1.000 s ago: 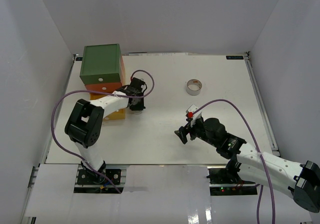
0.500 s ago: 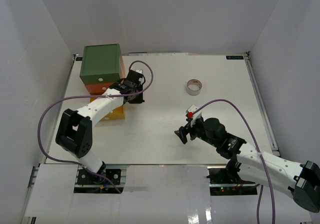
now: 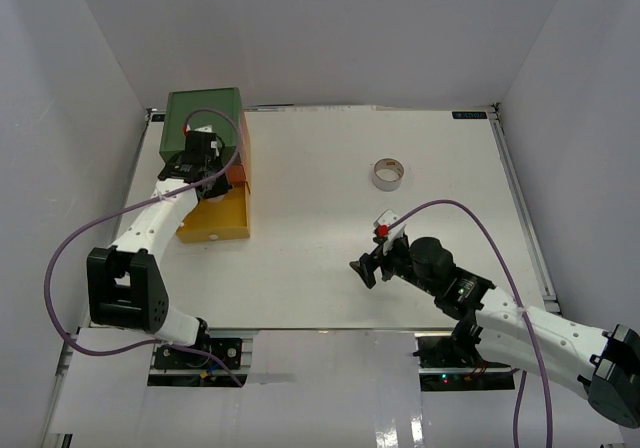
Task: Sort the stationery into containers
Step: Place the stationery in the drawer, then move the stationery to the center of the board.
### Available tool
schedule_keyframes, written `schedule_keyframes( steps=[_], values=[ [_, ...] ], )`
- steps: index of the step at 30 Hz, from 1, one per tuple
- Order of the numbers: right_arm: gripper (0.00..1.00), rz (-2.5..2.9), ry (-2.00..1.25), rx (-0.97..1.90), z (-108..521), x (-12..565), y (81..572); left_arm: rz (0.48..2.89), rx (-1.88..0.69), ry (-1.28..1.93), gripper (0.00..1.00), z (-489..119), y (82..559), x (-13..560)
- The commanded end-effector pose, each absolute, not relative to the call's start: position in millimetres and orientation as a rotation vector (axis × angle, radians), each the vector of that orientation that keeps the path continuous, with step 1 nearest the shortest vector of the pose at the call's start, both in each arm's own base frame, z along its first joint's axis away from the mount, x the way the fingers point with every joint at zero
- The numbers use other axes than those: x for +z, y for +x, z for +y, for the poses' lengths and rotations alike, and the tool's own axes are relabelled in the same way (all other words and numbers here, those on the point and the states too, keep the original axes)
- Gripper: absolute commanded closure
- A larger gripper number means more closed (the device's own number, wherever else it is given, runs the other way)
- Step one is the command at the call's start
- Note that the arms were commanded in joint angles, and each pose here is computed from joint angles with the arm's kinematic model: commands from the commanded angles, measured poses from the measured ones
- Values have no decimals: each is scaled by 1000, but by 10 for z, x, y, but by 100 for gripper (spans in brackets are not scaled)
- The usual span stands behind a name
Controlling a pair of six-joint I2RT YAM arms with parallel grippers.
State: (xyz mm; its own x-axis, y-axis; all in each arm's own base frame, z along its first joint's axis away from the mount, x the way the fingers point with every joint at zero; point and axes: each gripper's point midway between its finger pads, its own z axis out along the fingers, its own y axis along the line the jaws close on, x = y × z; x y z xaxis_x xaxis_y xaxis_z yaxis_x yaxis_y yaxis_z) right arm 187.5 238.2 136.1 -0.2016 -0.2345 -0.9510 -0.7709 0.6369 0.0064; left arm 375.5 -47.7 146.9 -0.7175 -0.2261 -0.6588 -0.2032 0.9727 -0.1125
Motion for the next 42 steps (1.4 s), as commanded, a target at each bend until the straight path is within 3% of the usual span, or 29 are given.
schedule_keyframes(
  steps=[1, 11, 19, 28, 34, 42],
  values=[
    [10, 1710, -797, 622, 2408, 1454, 1887, 2359, -75, -319, 93, -365, 3757, 1523],
    [10, 1715, -779, 603, 2369, 1445, 1910, 2418, -18, -449, 85, 23, 3626, 1123],
    [10, 1711, -730, 580, 2381, 1556, 2006, 2404, 4, -514, 62, 246, 3611, 1001],
    [10, 1723, -619, 456, 2243, 1681, 2217, 2382, -55, -509, 56, 202, 3558, 1094],
    [10, 1773, -362, 202, 1778, 1887, 2651, 2325, -256, -453, 43, -86, 3422, 1298],
    [10, 1938, -68, 84, 1182, 1868, 3431, 2214, -401, -326, 23, -380, 3267, 1617]
  ],
)
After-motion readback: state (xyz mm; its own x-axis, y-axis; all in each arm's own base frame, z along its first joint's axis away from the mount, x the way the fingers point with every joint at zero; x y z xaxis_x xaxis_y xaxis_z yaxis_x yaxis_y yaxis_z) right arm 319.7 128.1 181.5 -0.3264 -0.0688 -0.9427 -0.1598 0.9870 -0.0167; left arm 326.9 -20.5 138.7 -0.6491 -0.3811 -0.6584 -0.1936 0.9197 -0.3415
